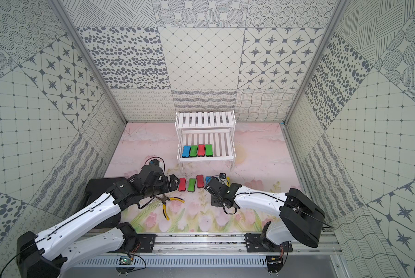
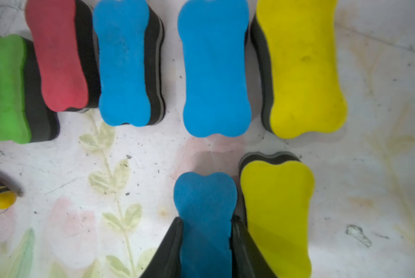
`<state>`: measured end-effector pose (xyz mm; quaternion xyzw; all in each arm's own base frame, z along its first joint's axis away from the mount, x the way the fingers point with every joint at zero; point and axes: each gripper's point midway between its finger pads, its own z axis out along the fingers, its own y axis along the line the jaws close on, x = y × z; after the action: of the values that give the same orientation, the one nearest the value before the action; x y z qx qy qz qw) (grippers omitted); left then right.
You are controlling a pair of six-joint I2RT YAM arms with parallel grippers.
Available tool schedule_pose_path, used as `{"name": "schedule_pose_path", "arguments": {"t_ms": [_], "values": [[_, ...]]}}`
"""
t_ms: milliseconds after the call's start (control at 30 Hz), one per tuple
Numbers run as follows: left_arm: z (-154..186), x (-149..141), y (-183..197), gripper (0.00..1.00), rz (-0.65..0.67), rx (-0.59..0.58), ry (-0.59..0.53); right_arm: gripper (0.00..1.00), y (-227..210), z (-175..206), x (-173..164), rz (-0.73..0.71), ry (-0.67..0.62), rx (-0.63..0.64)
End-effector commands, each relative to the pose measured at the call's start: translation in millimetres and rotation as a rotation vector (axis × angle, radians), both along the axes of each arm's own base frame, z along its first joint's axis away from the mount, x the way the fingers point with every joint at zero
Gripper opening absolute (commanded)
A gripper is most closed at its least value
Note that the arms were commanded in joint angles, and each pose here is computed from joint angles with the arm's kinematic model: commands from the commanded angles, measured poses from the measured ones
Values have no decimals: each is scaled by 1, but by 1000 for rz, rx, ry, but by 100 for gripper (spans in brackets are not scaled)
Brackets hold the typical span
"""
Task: Remove the whiteboard erasers from the shelf
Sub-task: Place the whiteboard eraser at the center of the board.
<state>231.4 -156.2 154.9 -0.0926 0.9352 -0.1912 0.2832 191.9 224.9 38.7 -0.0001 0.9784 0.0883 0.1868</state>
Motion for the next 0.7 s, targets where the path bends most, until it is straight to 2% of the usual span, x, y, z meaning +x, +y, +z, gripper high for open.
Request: {"name": "schedule_pose_path", "arguments": {"t_ms": [0, 167, 400, 533, 667], "values": [[-3, -1, 4, 99, 9, 24, 15, 40, 8, 5, 10, 3, -28, 4], [-4, -1, 3, 99, 4, 18, 16, 45, 9, 10, 12, 13, -44, 13], [-5, -1, 1, 99, -3, 14, 21, 47, 5, 25, 13, 8, -91, 38], [-5, 0, 0, 99, -6, 13, 20, 47, 2, 47, 16, 9, -150, 67], [-9, 0, 0, 99, -7, 18, 22, 48, 7, 87, 27, 45, -260, 105]]}}
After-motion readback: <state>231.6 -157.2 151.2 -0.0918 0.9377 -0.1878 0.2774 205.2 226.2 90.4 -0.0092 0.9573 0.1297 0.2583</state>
